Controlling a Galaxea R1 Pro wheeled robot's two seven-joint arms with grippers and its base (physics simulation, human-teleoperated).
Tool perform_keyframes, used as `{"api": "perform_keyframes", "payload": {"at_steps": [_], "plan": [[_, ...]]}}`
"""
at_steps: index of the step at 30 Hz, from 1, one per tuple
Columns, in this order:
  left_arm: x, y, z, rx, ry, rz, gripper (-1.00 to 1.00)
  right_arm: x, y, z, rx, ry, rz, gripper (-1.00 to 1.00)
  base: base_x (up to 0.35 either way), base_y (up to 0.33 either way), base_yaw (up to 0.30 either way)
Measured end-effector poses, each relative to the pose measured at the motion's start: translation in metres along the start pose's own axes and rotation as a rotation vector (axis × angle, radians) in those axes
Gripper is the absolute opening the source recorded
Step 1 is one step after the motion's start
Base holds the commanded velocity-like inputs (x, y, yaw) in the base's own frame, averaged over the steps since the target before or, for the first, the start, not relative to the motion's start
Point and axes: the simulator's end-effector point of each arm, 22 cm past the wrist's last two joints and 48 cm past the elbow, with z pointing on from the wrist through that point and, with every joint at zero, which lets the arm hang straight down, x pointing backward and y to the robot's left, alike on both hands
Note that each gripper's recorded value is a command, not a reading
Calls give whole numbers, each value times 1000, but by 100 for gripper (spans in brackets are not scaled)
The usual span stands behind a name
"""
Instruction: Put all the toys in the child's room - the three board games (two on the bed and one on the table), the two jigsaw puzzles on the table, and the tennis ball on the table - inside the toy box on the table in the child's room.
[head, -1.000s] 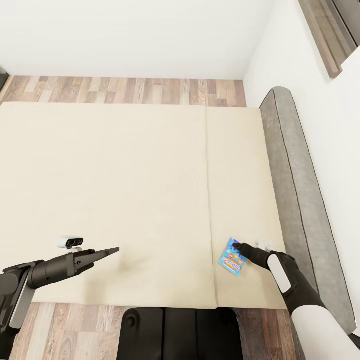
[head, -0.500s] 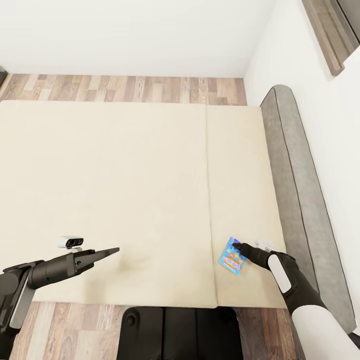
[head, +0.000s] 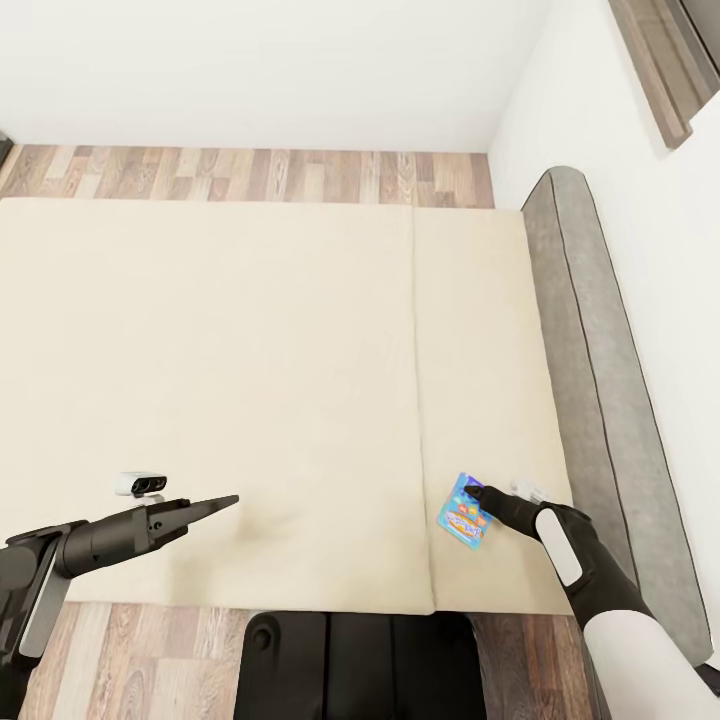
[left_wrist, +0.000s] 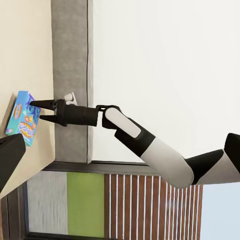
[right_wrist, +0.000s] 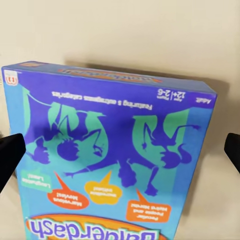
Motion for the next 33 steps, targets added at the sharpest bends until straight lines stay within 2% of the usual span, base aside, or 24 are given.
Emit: {"api": "perform_keyframes", "payload": {"at_steps": [10, 33], "plan": [[2, 4, 0, -3, 1, -9, 100, 4, 5, 3, -29, 8, -1, 100, 0, 0, 0], [2, 5, 0, -4, 2, -11, 100, 4, 5, 4, -34, 9, 0, 100, 0, 0, 0]]}}
